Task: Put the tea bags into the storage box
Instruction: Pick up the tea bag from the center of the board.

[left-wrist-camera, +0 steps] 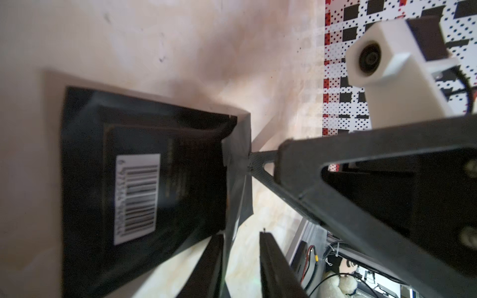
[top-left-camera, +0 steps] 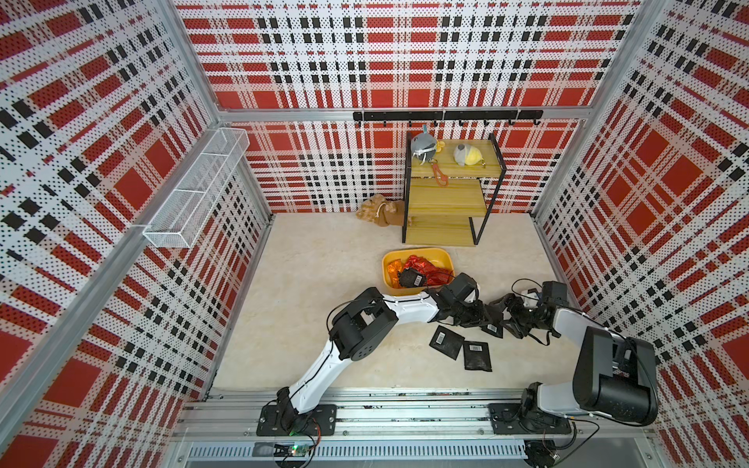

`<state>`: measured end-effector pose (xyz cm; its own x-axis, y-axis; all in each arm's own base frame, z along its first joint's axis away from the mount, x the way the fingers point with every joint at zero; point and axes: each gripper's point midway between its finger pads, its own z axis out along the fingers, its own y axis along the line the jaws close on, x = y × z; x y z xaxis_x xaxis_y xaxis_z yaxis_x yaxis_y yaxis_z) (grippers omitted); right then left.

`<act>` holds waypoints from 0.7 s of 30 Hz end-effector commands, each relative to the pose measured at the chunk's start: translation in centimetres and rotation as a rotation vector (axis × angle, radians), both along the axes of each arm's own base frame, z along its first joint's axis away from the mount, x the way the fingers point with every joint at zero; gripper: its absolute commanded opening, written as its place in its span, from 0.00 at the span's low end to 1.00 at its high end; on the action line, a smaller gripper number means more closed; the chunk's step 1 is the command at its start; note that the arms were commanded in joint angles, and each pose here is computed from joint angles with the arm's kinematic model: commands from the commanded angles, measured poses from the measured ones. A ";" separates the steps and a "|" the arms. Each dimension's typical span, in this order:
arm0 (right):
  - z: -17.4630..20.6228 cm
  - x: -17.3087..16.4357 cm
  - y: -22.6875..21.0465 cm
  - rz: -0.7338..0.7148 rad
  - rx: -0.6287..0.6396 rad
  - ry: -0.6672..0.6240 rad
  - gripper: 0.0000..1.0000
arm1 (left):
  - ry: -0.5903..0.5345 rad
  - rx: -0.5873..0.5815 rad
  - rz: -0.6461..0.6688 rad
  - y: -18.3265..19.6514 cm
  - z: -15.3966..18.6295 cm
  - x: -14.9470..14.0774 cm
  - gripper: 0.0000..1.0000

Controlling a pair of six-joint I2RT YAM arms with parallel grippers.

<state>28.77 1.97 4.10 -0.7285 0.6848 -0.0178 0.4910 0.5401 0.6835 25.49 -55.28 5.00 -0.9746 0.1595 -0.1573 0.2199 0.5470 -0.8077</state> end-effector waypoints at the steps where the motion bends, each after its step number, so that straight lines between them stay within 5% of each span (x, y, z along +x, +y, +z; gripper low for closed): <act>1: -1.0 -1.3 -0.1 -0.011 -0.002 0.066 0.82 | 0.005 -0.025 -0.022 -0.6 -0.1 -0.7 0.24; 10: 4.5 1.3 -1.2 -0.029 -0.025 -0.054 0.86 | 0.002 -0.030 -0.031 -0.5 0.2 -1.0 0.00; 16: 8.3 2.2 -2.7 -0.071 -0.054 -0.125 0.88 | -0.034 -0.041 -0.023 -0.1 1.7 -0.7 0.00; 21: 9.3 2.1 -3.6 -0.087 -0.088 -0.147 0.88 | -0.099 -0.133 0.028 1.3 7.0 2.4 0.00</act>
